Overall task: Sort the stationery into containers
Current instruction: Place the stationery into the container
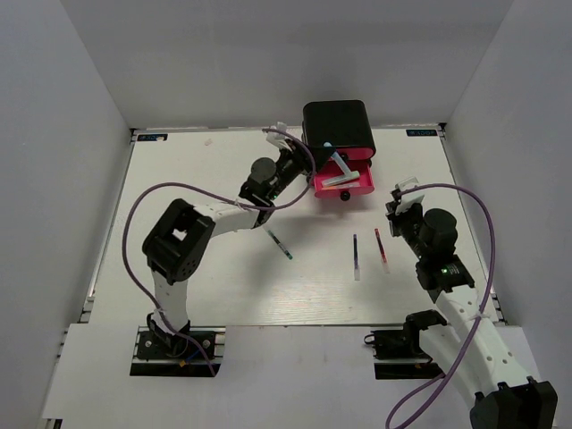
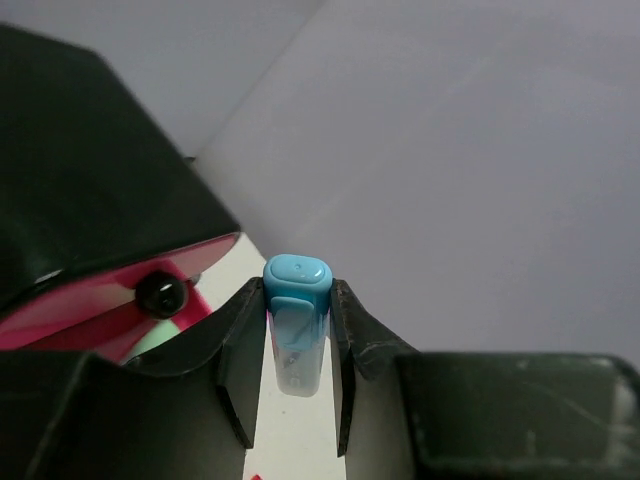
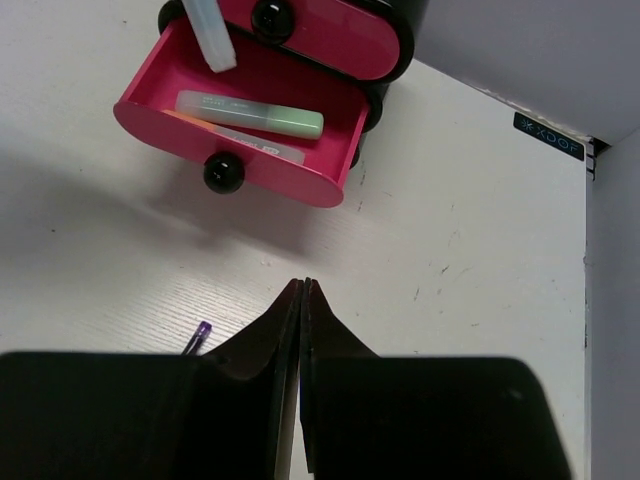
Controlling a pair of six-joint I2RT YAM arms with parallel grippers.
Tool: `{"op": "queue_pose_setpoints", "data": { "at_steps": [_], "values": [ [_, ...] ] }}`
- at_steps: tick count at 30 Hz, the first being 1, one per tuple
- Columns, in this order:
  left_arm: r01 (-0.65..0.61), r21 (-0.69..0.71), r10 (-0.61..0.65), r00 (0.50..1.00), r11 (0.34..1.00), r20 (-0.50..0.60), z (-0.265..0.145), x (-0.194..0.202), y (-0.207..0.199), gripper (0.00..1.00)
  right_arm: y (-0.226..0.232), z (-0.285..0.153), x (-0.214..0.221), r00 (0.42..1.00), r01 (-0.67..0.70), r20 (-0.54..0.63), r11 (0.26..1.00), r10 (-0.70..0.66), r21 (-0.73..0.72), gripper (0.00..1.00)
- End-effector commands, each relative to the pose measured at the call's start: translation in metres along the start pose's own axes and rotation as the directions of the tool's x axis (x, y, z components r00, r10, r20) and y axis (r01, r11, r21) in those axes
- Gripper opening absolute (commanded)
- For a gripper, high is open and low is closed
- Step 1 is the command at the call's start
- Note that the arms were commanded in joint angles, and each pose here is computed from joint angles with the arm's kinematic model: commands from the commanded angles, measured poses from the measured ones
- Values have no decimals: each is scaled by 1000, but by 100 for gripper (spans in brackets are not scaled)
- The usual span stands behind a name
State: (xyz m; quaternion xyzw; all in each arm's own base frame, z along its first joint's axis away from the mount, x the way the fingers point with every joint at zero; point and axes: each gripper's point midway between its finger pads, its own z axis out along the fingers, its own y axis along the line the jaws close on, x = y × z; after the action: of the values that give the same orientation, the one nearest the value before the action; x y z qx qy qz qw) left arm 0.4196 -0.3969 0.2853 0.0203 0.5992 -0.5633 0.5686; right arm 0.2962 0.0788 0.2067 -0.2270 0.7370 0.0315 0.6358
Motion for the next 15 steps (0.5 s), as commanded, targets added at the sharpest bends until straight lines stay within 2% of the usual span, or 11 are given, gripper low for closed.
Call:
{"op": "queue_pose_setpoints", "data": {
  "at_steps": [1, 6, 8, 15],
  "values": [
    [34, -50, -25, 983, 998, 180, 11, -14, 4, 2, -11, -1, -12, 998, -2, 56, 999, -1, 47, 4],
    [63, -88, -38, 965, 994, 261, 22, 1, 16, 2, -16, 0, -10, 998, 9, 56, 998, -13, 67, 4],
    [36, -107, -8, 968, 994, 250, 26, 13, 10, 2, -17, -1, -10, 998, 10, 55, 997, -14, 75, 4],
    [-12, -253, 76, 967, 967, 245, 24, 30, 33, 4, -19, -2, -11, 998, 8, 63, 997, -13, 82, 4]
  ]
}}
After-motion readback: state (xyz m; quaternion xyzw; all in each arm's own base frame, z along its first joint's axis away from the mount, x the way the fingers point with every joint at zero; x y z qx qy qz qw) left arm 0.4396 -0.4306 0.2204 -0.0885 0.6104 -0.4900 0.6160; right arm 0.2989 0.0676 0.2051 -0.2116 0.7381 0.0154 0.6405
